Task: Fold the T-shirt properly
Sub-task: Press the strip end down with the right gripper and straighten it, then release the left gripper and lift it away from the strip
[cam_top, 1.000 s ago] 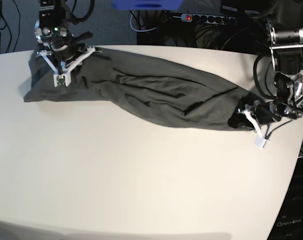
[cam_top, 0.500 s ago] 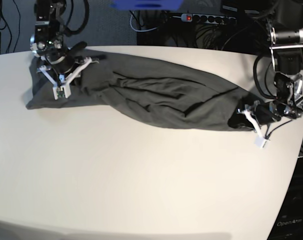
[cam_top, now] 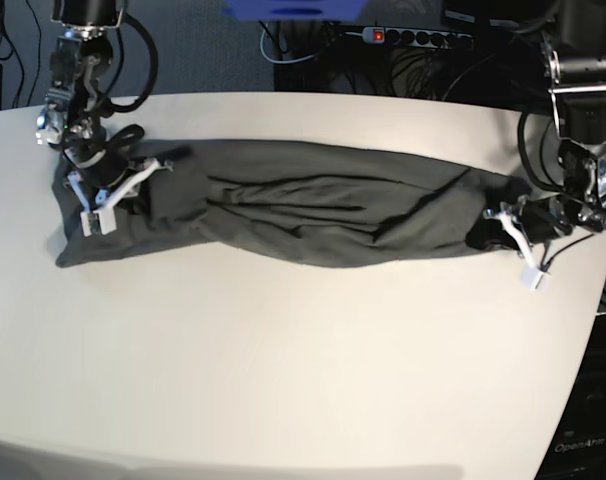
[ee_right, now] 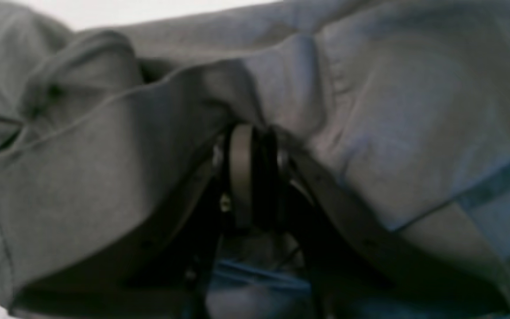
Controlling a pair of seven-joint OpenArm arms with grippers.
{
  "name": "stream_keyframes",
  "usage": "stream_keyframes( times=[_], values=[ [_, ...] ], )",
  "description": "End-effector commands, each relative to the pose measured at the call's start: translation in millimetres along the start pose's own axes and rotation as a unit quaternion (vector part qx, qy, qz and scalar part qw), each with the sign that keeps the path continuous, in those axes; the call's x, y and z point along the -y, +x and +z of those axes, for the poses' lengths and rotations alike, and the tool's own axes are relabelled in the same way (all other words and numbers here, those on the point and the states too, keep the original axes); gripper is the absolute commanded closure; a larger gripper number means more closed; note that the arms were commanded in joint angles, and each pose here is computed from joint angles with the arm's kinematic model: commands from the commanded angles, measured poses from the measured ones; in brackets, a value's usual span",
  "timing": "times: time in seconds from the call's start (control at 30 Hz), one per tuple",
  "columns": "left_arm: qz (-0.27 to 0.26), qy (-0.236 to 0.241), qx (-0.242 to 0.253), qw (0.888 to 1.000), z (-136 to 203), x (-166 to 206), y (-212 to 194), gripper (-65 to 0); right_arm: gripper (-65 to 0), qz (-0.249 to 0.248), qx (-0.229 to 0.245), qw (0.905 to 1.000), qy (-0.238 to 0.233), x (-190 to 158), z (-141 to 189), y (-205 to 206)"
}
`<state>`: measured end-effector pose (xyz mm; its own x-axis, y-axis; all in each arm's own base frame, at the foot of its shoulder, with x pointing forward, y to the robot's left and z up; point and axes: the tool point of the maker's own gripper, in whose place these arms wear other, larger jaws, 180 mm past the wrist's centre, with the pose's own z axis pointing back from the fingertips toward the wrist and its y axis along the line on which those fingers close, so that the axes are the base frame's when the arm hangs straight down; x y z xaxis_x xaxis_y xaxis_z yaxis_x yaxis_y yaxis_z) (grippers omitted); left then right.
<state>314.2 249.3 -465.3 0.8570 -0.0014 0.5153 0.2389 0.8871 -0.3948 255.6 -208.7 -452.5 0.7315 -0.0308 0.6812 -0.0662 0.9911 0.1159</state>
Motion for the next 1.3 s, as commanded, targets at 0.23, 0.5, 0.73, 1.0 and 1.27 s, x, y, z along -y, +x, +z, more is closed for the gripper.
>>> stream_keyframes(
  times=[0.23, 0.5, 0.73, 1.0, 1.27],
  values=[
    [0.0, 0.128, -0.245, 0.961, 40.3, -58.6, -111.2, -2.2, -6.5, 0.022, -0.139, 0.9888, -0.05, 31.3, 5.6, -66.6],
    [0.014, 0.165, -0.229, 0.959, 71.9, -87.6, -100.7, -2.2, -6.5, 0.022, -0.133, 0.9895, -0.051, 31.6, 4.9, -64.9],
    [0.012, 0.193, -0.229, 0.954, 99.1, -108.9, -94.8, -2.2, -6.5, 0.023, -0.134, 0.9896, -0.048, 29.6, 4.3, -65.2],
    [0.008, 0.229, -0.226, 0.947, 133.8, -133.1, -85.5, -2.2, -6.5, 0.019, -0.134, 0.9897, -0.044, 24.6, 3.2, -67.2],
    [0.018, 0.256, -0.233, 0.938, 163.3, -148.4, -82.3, -2.2, -6.5, 0.015, -0.136, 0.9897, -0.04, 19.6, 2.4, -70.5]
  ],
)
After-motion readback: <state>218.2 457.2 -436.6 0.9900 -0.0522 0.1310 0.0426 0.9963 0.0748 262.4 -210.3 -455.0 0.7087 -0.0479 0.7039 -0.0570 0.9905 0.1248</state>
